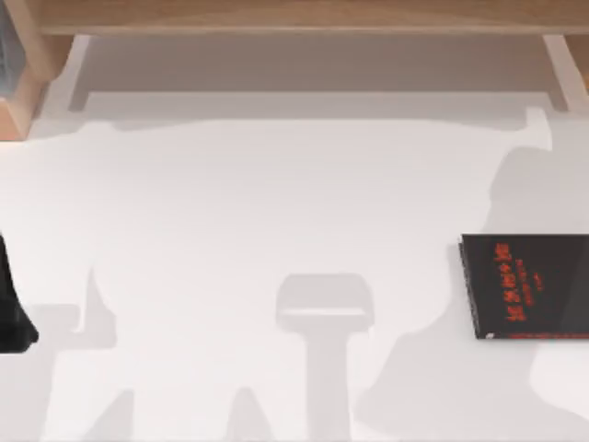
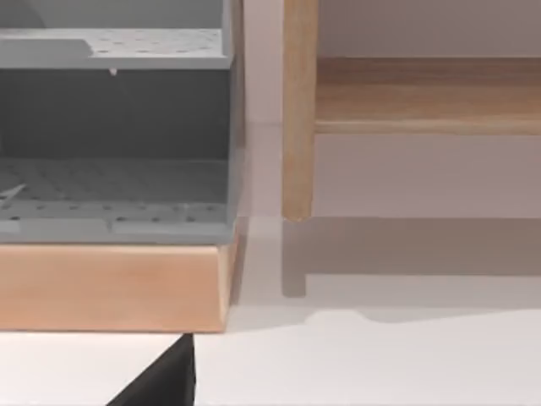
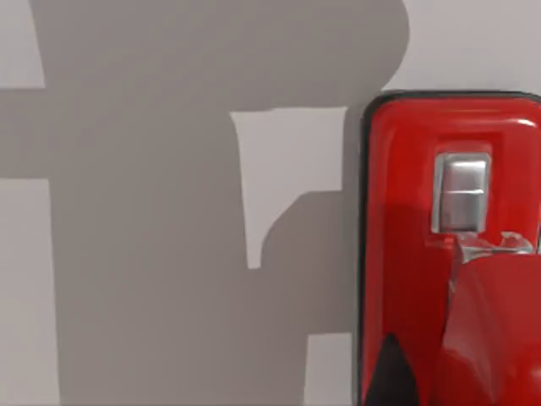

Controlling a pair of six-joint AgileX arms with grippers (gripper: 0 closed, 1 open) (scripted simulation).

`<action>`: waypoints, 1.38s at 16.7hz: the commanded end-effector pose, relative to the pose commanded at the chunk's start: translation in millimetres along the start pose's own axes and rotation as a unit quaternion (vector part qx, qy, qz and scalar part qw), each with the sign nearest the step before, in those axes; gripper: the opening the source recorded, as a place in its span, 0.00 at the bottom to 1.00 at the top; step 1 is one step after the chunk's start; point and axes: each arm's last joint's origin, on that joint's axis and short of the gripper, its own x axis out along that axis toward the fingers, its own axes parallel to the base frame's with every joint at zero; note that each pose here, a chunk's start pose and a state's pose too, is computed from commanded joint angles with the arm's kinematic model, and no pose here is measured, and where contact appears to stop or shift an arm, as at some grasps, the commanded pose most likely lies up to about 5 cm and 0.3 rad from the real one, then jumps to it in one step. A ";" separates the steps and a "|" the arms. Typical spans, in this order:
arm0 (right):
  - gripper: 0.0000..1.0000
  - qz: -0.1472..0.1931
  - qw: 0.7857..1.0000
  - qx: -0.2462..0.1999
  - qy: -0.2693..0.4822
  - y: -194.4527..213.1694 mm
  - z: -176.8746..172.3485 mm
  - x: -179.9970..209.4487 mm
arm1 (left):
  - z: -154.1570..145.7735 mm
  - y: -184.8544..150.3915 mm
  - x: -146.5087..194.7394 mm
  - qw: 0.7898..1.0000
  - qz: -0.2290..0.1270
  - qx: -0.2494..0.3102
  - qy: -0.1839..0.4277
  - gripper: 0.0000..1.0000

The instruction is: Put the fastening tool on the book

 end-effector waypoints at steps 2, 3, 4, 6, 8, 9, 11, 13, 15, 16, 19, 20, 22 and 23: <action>0.00 0.000 1.000 0.001 -0.006 -0.9 0.1 -5.7 | 0.0 0.0 0.0 1.000 0.000 0.000 0.000 1.00; 0.00 0.000 1.000 0.002 -0.009 -1.7 -0.1 -9.9 | 0.0 0.0 0.0 1.000 0.000 0.000 0.000 1.00; 0.00 -0.001 1.000 0.003 -0.012 -3.1 -1.0 -15.9 | 0.0 0.0 0.0 1.000 0.000 0.000 0.000 1.00; 0.00 -0.003 1.000 0.006 -0.015 -6.0 -5.3 -28.3 | 0.0 0.0 0.0 1.000 0.000 0.000 0.000 1.00; 0.00 -0.004 1.000 0.008 -0.025 -7.0 -10.9 -45.8 | 0.0 0.0 0.0 1.000 0.000 0.000 0.000 1.00; 0.00 -0.005 0.999 0.009 -0.034 -6.3 -14.1 -56.4 | 0.0 0.0 0.0 1.000 0.000 0.000 0.000 1.00; 0.00 -0.005 0.998 0.009 -0.056 -0.4 -21.7 -80.1 | 0.0 0.0 0.0 1.000 0.000 0.000 0.000 1.00; 0.00 -0.003 0.997 0.005 -0.082 11.7 -31.3 -104.2 | 0.0 0.0 0.0 1.000 0.000 0.000 0.000 1.00; 0.00 0.003 0.994 -0.004 -0.108 29.9 -43.3 -126.2 | 0.0 0.0 0.0 1.000 0.000 0.000 0.000 1.00; 0.00 0.007 0.993 -0.010 -0.119 40.5 -50.2 -135.7 | 0.0 0.0 0.0 1.000 0.000 0.000 0.000 1.00; 0.00 0.022 0.989 -0.033 -0.144 74.9 -74.9 -157.0 | 0.0 0.0 0.0 1.000 0.000 0.000 0.000 1.00; 0.00 0.028 0.988 -0.042 -0.148 86.4 -84.1 -160.7 | 0.0 0.0 0.0 1.000 0.000 0.000 0.000 1.00; 0.00 0.037 0.986 -0.061 -0.148 107.8 -103.7 -163.2 | 0.0 0.0 0.0 1.000 0.000 0.000 0.000 1.00; 0.00 0.040 0.986 -0.071 -0.144 117.4 -113.9 -162.0 | 0.0 0.0 0.0 1.000 0.000 0.000 0.000 1.00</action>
